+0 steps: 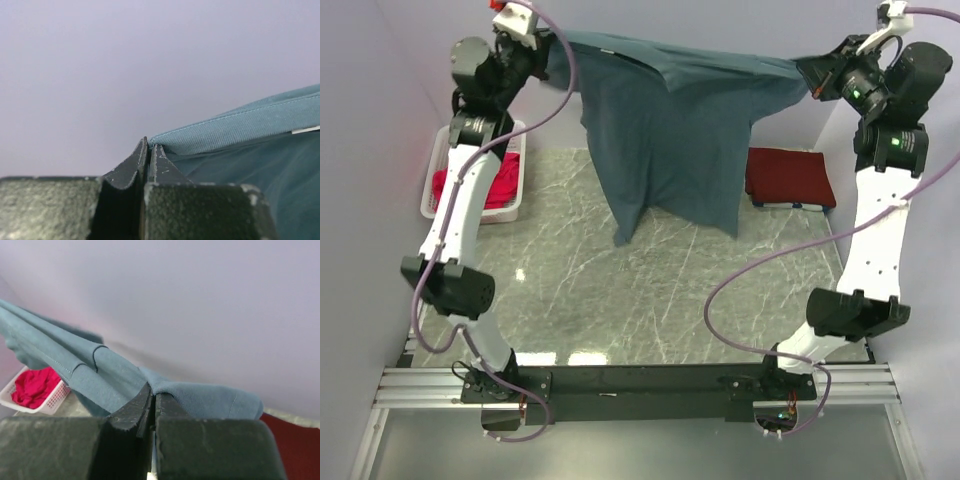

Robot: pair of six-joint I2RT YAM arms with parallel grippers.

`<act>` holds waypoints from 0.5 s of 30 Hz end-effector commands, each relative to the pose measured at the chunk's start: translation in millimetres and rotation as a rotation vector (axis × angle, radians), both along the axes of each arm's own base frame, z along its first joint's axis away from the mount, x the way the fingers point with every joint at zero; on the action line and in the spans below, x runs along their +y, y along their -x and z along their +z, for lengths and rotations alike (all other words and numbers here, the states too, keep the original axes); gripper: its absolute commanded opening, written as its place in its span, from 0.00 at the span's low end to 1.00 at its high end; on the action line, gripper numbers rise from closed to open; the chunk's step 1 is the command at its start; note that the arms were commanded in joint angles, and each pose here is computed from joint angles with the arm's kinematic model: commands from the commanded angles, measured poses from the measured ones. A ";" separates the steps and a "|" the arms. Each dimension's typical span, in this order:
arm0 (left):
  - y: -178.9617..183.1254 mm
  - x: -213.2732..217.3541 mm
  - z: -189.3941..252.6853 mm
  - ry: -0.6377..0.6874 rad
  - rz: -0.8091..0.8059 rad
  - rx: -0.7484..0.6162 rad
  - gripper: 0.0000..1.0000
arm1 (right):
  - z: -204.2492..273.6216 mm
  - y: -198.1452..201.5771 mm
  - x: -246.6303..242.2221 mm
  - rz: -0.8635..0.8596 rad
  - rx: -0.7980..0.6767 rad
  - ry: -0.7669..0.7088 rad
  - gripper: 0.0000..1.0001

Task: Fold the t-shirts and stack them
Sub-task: Flatten the tshirt out

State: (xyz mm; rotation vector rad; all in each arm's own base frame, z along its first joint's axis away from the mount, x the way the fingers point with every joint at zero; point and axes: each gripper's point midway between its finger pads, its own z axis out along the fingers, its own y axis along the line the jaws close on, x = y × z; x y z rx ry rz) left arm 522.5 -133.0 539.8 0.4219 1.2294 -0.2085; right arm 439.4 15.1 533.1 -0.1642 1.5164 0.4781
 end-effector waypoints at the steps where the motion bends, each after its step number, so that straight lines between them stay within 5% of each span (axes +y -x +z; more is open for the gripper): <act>1: 45.6 42.8 60.9 0.038 0.083 -0.179 0.00 | 60.7 49.1 -13.9 -0.099 -0.216 0.074 0.00; 9: 109.8 45.4 -47.5 -0.133 0.041 -0.012 0.00 | 0.8 116.9 -10.4 -0.166 -0.217 0.261 0.00; 15: 162.9 53.3 -18.2 -0.063 0.054 -0.019 0.00 | 34.4 163.2 -6.2 -0.230 -0.323 0.258 0.00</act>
